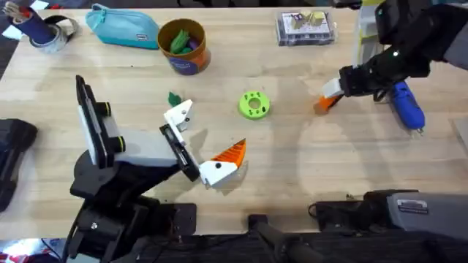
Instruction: Pick up the gripper from the table and insert it into the empty holder that is missing its gripper. Then pick up a screw, insert it into the mounting hole, and use the screwdriver to tighten it. Finally, clean up the table by picking up the vegetable and placing it into the bucket.
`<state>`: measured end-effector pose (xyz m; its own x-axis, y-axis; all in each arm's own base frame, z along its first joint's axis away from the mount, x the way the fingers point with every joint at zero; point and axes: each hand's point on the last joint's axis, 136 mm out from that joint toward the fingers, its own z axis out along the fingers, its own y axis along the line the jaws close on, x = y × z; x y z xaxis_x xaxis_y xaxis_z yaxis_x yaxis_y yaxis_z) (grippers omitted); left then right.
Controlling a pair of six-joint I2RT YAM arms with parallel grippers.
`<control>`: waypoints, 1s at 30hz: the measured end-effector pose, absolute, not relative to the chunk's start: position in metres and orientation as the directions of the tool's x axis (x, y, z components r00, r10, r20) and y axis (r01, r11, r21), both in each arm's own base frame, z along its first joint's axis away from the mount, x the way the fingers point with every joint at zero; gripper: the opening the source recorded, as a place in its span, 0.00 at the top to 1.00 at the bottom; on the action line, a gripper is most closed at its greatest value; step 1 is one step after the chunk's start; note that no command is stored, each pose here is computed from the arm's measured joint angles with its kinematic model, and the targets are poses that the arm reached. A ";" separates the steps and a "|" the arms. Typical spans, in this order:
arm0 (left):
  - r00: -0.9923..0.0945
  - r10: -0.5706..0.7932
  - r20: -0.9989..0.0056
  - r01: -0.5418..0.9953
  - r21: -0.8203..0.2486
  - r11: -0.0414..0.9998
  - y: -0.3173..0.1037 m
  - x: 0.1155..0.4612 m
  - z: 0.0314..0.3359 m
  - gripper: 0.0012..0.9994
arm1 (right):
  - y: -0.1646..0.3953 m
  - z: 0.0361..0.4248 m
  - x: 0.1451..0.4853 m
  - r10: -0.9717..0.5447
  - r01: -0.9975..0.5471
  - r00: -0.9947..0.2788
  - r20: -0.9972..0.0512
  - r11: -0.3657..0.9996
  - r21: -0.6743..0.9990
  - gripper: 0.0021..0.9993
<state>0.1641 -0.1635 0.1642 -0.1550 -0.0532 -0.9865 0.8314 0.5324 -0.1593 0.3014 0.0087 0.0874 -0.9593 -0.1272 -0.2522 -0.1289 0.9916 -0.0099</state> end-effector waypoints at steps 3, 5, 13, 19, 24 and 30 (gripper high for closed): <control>-0.155 -0.053 -0.986 0.831 -0.160 0.532 -0.164 0.164 0.164 0.01 | 0.009 0.087 0.301 -0.126 -0.128 -0.960 -0.251 0.992 -0.010 0.74; -0.155 -0.053 -0.986 0.831 -0.160 0.533 -0.164 0.164 0.164 0.01 | 0.008 0.087 0.301 -0.126 -0.127 -0.959 -0.252 0.992 -0.012 0.95; -0.155 -0.053 -0.986 0.831 -0.159 0.532 -0.164 0.164 0.164 0.01 | 0.008 0.098 0.302 -0.124 -0.125 -0.950 -0.285 0.992 -0.017 0.99; -0.155 -0.053 -0.986 0.831 -0.160 0.532 -0.164 0.164 0.164 0.01 | 0.015 0.154 0.299 -0.105 -0.123 -0.875 -0.472 0.992 0.008 0.99; -0.155 -0.053 -0.986 0.831 -0.160 0.532 -0.164 0.164 0.164 0.01 | 0.052 0.197 0.301 -0.085 -0.243 -0.776 -0.624 0.955 0.173 0.99; -0.156 -0.053 -0.986 0.831 -0.160 0.532 -0.164 0.164 0.164 0.01 | 0.115 0.215 0.302 -0.018 -0.427 -0.750 -0.661 0.776 0.464 0.99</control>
<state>0.1641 -0.1635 0.1641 -0.1555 -0.0532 -0.9864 0.8313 0.5324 -0.1598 0.3025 0.1151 0.2149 -0.7502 -0.0178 -0.6609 -0.4273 0.7759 0.4641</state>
